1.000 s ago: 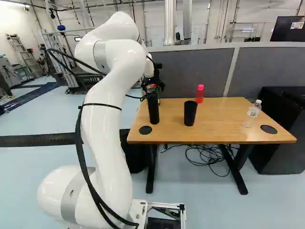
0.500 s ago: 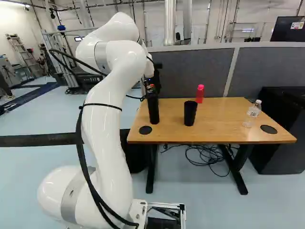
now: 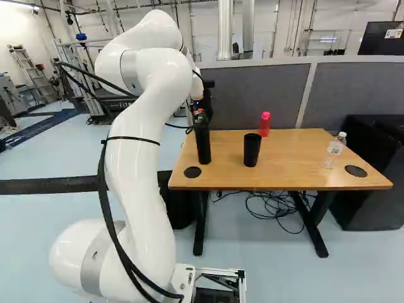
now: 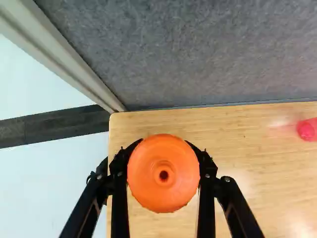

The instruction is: Pick up the green bottle from the table

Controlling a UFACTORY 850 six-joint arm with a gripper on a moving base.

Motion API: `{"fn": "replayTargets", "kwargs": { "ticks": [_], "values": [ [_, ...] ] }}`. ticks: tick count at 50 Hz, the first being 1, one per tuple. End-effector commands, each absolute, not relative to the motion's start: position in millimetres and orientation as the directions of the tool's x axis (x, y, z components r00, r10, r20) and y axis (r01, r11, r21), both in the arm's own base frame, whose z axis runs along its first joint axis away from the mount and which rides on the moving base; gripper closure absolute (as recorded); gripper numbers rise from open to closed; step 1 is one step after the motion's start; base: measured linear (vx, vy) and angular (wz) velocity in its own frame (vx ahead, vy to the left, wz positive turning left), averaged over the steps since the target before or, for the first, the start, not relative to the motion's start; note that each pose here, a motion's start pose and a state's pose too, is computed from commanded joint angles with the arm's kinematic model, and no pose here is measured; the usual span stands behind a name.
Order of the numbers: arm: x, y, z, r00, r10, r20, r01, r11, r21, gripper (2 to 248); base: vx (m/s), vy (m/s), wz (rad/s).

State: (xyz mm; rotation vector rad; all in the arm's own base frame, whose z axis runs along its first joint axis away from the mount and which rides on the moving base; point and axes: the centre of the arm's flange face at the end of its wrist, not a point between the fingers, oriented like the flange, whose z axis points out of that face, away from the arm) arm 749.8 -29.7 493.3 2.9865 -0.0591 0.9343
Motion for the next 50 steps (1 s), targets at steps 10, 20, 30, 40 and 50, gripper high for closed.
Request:
{"fn": "replayTargets", "kwargs": {
  "ticks": [10, 20, 30, 40, 50],
  "values": [
    [741.5, -27.2, 509.2, 0.800, -0.029, 0.599, -0.037, -0.999, 0.000, 227, 0.000, 0.000, 0.000],
    [729.0, -24.6, 525.6, 0.782, -0.026, 0.623, -0.034, -0.999, 0.000, 227, 0.000, 0.000, 0.000],
    [714.5, -21.9, 541.1, 0.766, -0.023, 0.643, -0.031, -1.000, 0.000, 227, 0.000, 0.000, 0.000],
    [697.3, -18.0, 557.1, 0.749, -0.019, 0.662, -0.026, -1.000, 0.000, 227, 0.000, 0.000, 0.000],
    [678.5, -14.1, 573.0, 0.730, -0.015, 0.683, -0.021, -1.000, 0.000, 227, 0.000, 0.000, 0.000]
  ]
}}
